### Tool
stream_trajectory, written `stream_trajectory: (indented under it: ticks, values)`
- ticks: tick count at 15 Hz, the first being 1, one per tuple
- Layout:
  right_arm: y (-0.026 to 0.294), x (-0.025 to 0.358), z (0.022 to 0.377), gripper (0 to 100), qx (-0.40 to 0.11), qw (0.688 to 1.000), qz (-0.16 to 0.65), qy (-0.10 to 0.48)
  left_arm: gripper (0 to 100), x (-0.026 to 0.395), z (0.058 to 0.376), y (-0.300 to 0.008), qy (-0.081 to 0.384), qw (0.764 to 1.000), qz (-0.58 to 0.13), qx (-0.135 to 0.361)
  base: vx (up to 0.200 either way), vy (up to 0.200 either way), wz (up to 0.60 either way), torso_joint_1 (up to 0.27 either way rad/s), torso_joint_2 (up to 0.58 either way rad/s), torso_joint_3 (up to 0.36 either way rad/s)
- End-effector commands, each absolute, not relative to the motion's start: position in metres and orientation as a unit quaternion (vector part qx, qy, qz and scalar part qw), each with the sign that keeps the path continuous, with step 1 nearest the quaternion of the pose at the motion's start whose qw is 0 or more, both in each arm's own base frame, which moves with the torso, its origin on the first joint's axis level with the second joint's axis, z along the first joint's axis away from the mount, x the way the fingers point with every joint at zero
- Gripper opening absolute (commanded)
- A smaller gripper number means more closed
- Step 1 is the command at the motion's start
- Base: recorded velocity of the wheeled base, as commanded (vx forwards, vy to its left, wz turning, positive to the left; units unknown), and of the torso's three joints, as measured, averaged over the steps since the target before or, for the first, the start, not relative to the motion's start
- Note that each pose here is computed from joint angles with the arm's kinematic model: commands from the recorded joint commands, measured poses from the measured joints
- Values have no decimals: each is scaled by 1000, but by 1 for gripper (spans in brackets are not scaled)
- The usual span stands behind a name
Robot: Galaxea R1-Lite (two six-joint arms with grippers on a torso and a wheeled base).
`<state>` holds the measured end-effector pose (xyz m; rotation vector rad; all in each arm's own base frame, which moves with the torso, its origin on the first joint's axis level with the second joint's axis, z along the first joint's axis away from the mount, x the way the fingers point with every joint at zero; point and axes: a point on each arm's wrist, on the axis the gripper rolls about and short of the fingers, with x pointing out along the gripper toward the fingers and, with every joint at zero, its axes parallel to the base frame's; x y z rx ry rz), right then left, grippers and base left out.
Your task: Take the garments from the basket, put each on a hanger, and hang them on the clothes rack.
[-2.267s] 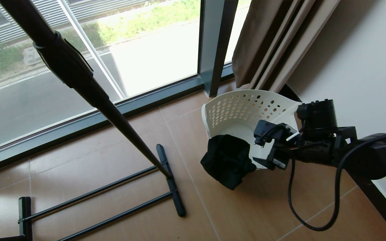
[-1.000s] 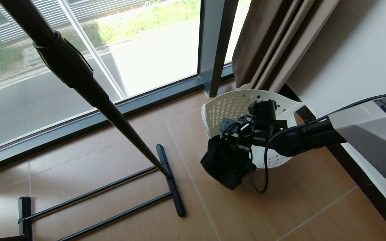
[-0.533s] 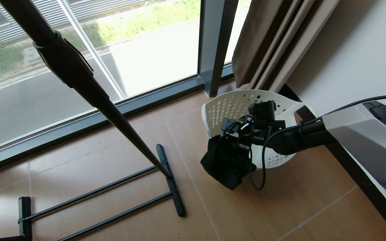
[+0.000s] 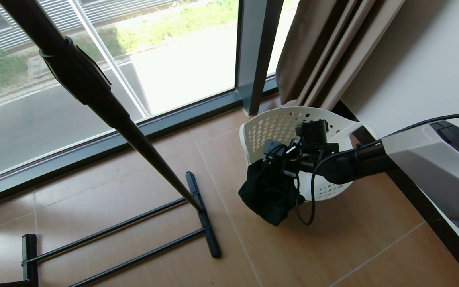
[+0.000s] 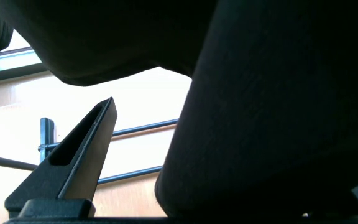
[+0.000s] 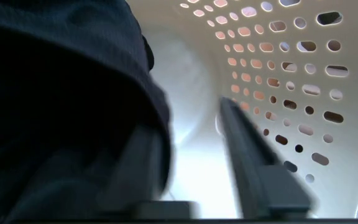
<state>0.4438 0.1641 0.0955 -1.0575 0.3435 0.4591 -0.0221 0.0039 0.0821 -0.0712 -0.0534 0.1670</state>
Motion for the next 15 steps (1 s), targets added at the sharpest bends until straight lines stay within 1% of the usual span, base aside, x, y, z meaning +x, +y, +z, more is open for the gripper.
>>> stream_trajectory:
  ticks: [1,3,8,10,11,12,13,14,15]
  values:
    - [164,442,99,0,-495,826,215,160,100,-22,82,4,-27,996,83,-35,0,0,0,0,0,0]
    - [163,436,108,0,-487,834,210,151,100,-22,82,4,-27,996,83,-35,0,0,0,0,0,0]
    - [151,394,136,0,-482,846,197,113,100,-22,82,4,-27,996,83,-36,0,0,0,0,0,0]
    - [146,363,150,0,-467,854,201,110,100,-22,82,4,-27,995,83,-36,0,0,0,0,0,0]
    - [145,361,151,0,-466,855,201,110,100,-22,82,4,-28,995,83,-37,0,0,0,0,0,0]
    - [140,331,162,0,-457,858,207,109,100,-22,82,4,-27,996,83,-36,0,0,0,0,0,0]
    - [138,321,167,0,-450,862,209,105,100,-22,82,4,-27,996,83,-36,0,0,0,0,0,0]
    - [137,309,173,0,-437,868,211,102,100,-22,82,4,-27,996,83,-36,0,0,0,0,0,0]
    - [134,287,186,0,-405,885,211,92,100,-22,82,4,-27,996,83,-36,0,0,0,0,0,0]
